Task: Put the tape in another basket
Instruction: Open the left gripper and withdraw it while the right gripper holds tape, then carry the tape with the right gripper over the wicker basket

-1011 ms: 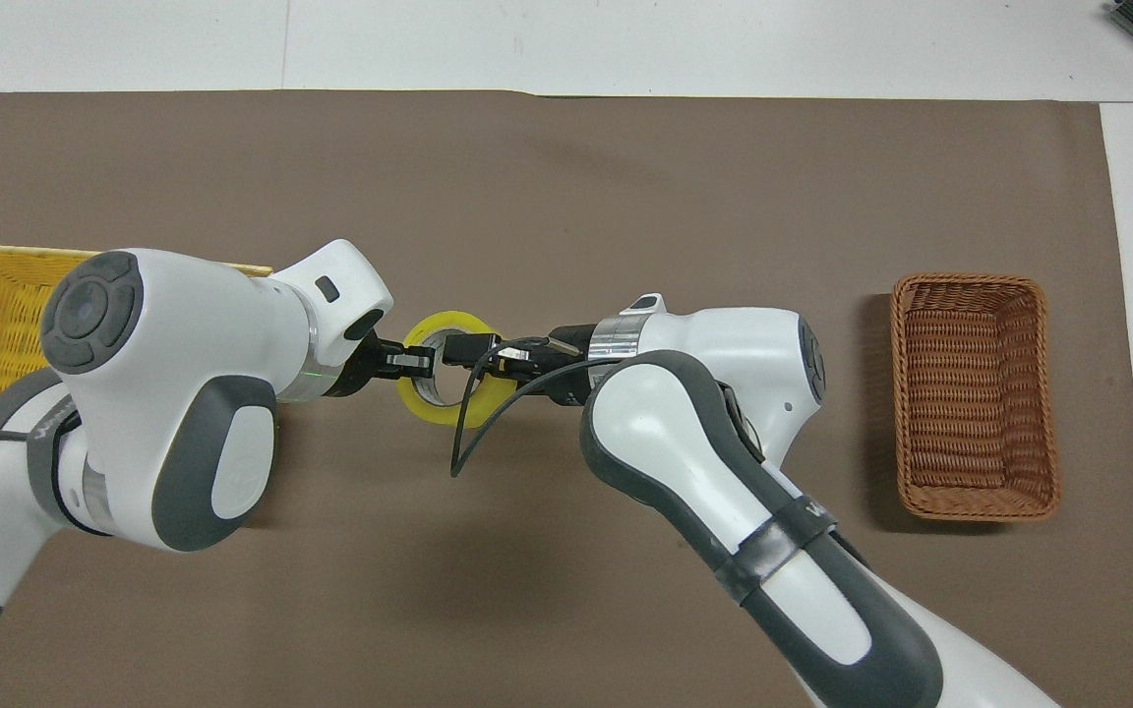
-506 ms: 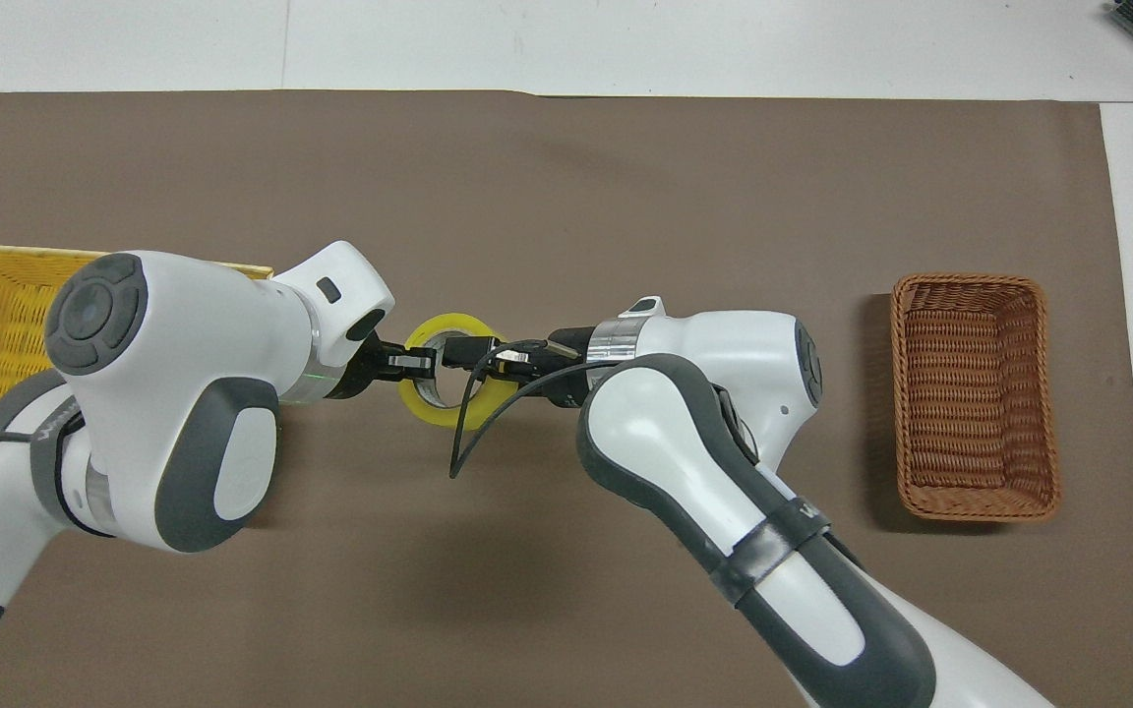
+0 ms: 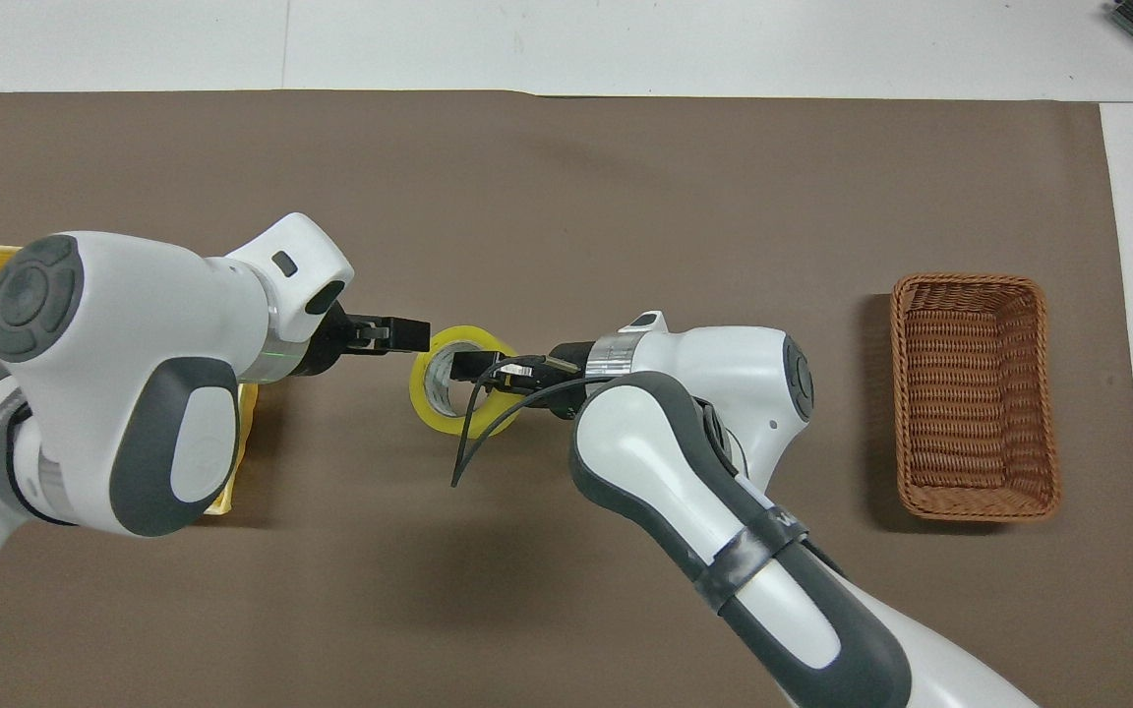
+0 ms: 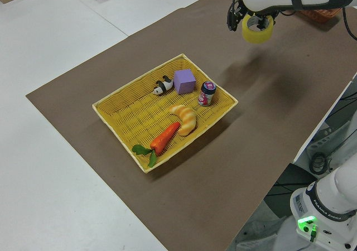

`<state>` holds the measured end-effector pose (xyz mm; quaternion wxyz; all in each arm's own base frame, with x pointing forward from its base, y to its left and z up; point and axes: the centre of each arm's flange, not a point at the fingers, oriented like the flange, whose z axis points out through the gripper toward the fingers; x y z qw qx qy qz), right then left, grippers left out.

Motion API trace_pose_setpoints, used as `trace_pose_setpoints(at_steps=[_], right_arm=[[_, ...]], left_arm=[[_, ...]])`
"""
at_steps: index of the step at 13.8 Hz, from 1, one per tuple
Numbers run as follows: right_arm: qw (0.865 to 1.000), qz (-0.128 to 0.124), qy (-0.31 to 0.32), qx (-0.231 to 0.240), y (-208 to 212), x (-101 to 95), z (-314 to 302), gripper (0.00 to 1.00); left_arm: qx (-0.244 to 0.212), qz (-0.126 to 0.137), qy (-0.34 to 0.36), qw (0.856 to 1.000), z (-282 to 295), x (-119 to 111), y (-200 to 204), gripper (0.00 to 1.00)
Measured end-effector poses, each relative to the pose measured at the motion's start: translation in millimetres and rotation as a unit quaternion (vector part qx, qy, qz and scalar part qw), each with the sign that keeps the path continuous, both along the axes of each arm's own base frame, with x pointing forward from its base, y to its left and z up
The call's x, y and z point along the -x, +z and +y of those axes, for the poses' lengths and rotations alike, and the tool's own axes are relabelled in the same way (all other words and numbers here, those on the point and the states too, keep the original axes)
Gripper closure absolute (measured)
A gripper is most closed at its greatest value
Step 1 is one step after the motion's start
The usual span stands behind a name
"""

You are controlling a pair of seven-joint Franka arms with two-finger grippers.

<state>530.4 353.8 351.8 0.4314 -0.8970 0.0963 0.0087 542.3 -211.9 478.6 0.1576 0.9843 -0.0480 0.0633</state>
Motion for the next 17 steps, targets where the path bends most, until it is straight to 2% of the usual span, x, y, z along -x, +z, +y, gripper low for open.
trace_pose_setpoints(at_steps=[4,7,10,12,15,17], right_arm=[[1.0,0.002,-0.009,0.007,-2,-5.1,-10,1.0],[0.999,-0.016,-0.009,0.029,9,-19.4,-34,1.0],[0.997,-0.01,0.002,0.075,30,-36.2,-77,1.0],[0.993,-0.004,0.02,0.116,42,-42.2,-106,1.0],[0.984,0.002,0.052,0.168,60,-50.8,-155,1.0],[0.978,0.009,0.066,0.197,73,-59.7,-189,1.0]], left_arm=[[-0.069,-0.048,0.008,0.996,56,-27,35,0.0],[-0.112,-0.064,0.012,0.992,100,-41,83,0.0],[-0.13,-0.06,-0.005,0.99,147,-40,141,0.0],[-0.139,-0.047,-0.023,0.989,178,-32,170,0.0],[-0.142,-0.032,-0.037,0.989,190,-22,195,0.0],[-0.142,-0.018,-0.041,0.989,189,-18,196,0.0]])
